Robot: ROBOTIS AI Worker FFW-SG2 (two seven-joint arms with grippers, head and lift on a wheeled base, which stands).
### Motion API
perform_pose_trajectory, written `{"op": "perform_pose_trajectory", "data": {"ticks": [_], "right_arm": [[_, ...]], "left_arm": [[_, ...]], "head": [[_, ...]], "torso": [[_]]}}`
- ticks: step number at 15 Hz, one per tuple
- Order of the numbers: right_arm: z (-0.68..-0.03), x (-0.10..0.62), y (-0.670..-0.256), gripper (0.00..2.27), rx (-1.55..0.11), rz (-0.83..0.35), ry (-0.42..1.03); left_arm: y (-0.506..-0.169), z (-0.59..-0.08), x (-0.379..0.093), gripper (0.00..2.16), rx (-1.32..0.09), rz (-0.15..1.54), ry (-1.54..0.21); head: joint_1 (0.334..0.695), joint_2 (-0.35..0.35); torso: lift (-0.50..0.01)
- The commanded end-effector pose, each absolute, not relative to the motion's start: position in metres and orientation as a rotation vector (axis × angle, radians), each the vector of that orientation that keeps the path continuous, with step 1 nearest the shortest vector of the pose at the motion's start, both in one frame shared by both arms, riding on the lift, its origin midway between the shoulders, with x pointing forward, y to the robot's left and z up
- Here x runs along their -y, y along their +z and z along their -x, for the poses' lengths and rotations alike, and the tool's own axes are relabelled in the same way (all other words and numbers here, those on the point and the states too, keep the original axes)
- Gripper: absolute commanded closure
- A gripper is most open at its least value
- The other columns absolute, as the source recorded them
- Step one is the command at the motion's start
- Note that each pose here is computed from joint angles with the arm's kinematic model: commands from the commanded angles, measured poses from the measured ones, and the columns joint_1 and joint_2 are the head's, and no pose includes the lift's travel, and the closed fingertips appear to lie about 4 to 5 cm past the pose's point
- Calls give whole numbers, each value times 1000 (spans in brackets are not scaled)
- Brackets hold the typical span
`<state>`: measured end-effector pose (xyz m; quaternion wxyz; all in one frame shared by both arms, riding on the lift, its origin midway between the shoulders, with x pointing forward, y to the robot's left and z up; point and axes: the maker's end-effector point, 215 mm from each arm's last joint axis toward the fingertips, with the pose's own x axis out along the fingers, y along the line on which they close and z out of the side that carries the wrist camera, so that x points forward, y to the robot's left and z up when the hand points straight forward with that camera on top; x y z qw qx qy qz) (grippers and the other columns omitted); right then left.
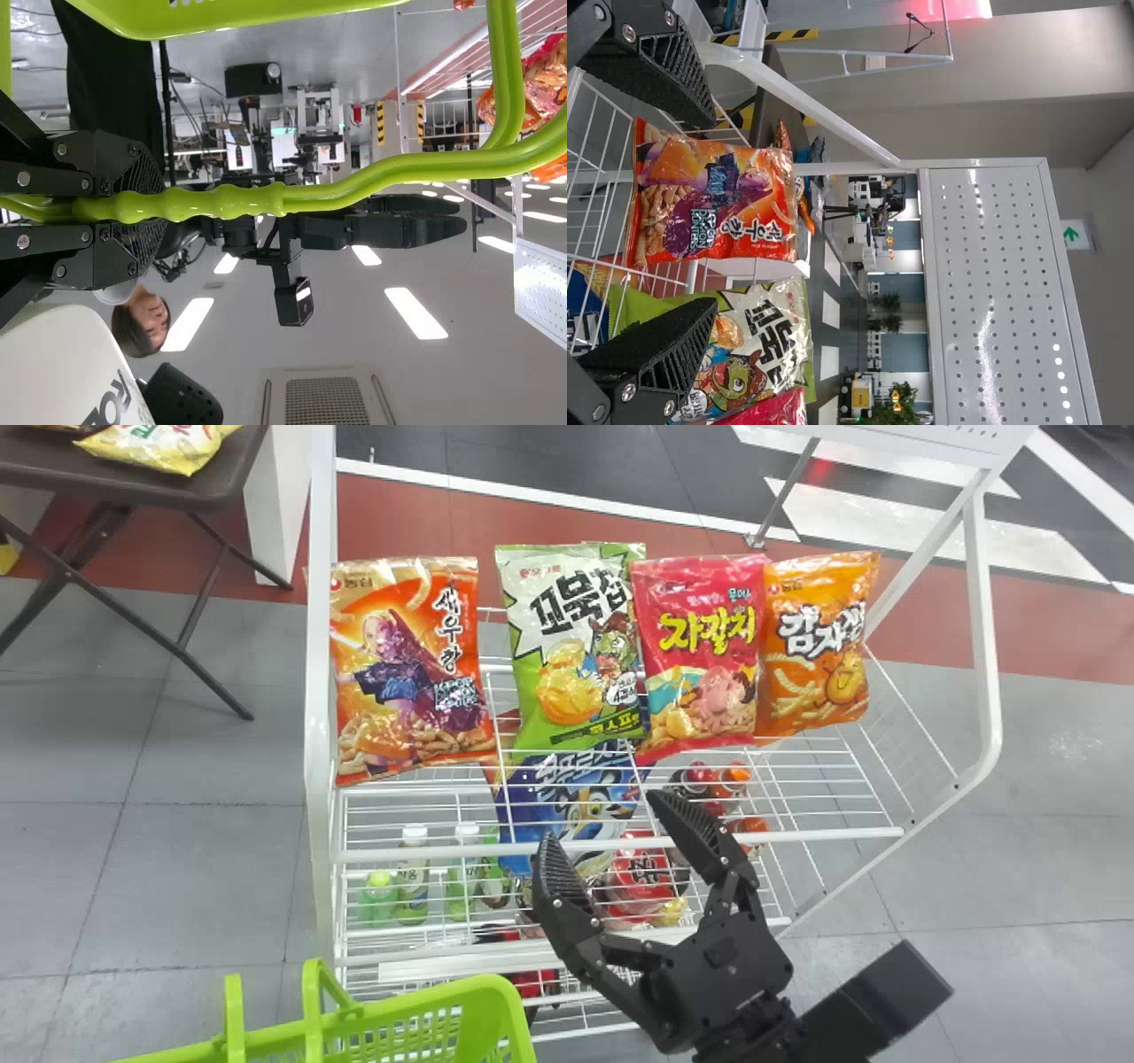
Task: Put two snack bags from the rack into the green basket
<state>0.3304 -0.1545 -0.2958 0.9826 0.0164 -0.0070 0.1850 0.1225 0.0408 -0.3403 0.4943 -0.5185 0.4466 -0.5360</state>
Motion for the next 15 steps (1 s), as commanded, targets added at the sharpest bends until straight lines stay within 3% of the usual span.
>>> {"op": "perform_pose_trajectory", "data": {"ticks": [1, 10, 15], "right_arm": [[-332, 154, -295, 97, 17, -34, 371], [-344, 153, -300, 97, 16, -37, 366], [-389, 118, -322, 97, -12, 9, 359]], "left_arm": [[-341, -122, -41, 1224, -1086, 1259, -1299], [-343, -121, -38, 1217, -1096, 1269, -1299], [-347, -117, -34, 1217, -1113, 1261, -1302]], "head": [[695, -311], [695, -299], [695, -297]], "torso": [[-4], [-4], [-4]]}}
